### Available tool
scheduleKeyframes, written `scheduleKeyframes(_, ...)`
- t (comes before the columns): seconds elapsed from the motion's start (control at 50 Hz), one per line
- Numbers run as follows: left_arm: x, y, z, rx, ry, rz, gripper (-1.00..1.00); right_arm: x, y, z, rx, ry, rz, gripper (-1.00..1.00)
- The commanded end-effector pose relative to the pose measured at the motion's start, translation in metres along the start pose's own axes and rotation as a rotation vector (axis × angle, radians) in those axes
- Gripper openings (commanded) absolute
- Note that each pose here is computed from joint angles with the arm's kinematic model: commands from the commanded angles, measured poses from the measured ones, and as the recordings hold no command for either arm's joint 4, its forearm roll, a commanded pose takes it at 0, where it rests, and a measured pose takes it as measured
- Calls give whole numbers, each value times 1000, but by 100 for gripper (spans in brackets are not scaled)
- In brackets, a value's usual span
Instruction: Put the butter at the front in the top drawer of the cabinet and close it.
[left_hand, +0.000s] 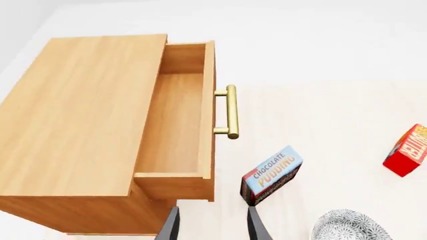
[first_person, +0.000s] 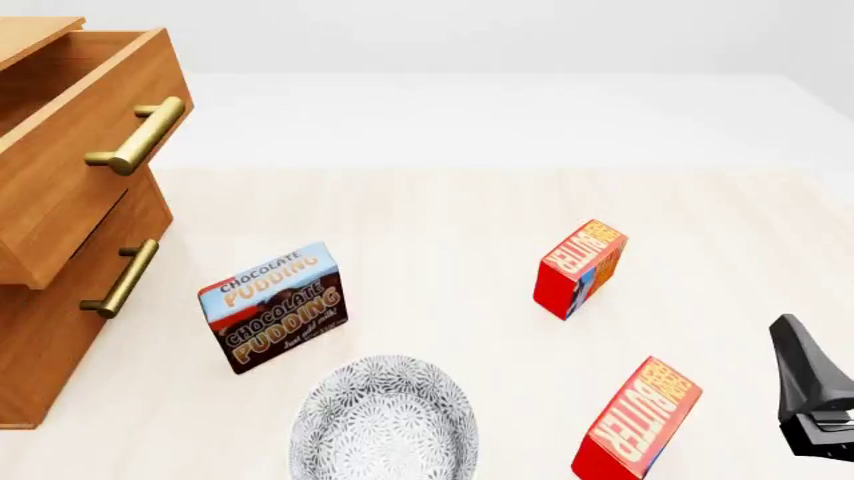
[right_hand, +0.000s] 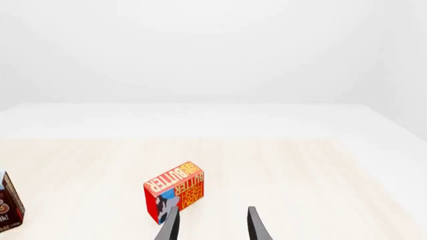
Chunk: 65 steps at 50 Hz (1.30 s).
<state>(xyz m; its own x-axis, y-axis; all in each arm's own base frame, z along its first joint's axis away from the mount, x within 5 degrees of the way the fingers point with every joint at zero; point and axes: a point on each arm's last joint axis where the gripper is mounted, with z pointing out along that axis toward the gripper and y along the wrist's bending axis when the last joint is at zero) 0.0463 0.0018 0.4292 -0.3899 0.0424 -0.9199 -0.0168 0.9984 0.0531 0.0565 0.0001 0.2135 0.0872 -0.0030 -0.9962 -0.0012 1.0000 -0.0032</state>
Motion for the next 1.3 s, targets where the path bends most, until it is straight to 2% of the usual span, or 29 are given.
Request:
scheduleKeyframes(0.02, -22, -2, -6, 60, 79, -8, 100, 0, 0, 0, 0, 0, 1, 100)
scheduleKeyframes(0.08, -29, -2, -11, 69, 91, 4, 100, 0, 0, 0, 0, 0, 1, 100)
scheduleKeyframes(0.1, -34, -2, -15, 89, 74, -13, 100, 0, 0, 0, 0, 0, 1, 100)
scheduleKeyframes(0.14, -35, -2, -8, 68, 96, 12, 100, 0, 0, 0, 0, 0, 1, 100)
scheduleKeyframes(0.2, -39, -5, -3, 107, 107, 3, 100, 0, 0, 0, 0, 0, 1, 100)
scheduleKeyframes(0.32, -41, -2, 6, 61, 131, -2, 100, 0, 0, 0, 0, 0, 1, 100)
scheduleKeyframes(0.36, -44, -3, 7, 79, 129, -7, 100, 0, 0, 0, 0, 0, 1, 100)
scheduleKeyframes(0.46, -44, -3, 26, 58, 192, -18, 100, 0, 0, 0, 0, 0, 1, 100)
scheduleKeyframes(0.68, -61, 1, 42, 27, 210, -23, 100, 0, 0, 1, 0, 0, 1, 100)
scheduleKeyframes(0.84, -65, 5, 53, 5, 236, -30, 100, 0, 0, 1, 0, 0, 1, 100)
scheduleKeyframes(1.3, -81, 7, 69, -4, 247, -50, 100, 0, 0, 1, 0, 0, 1, 100)
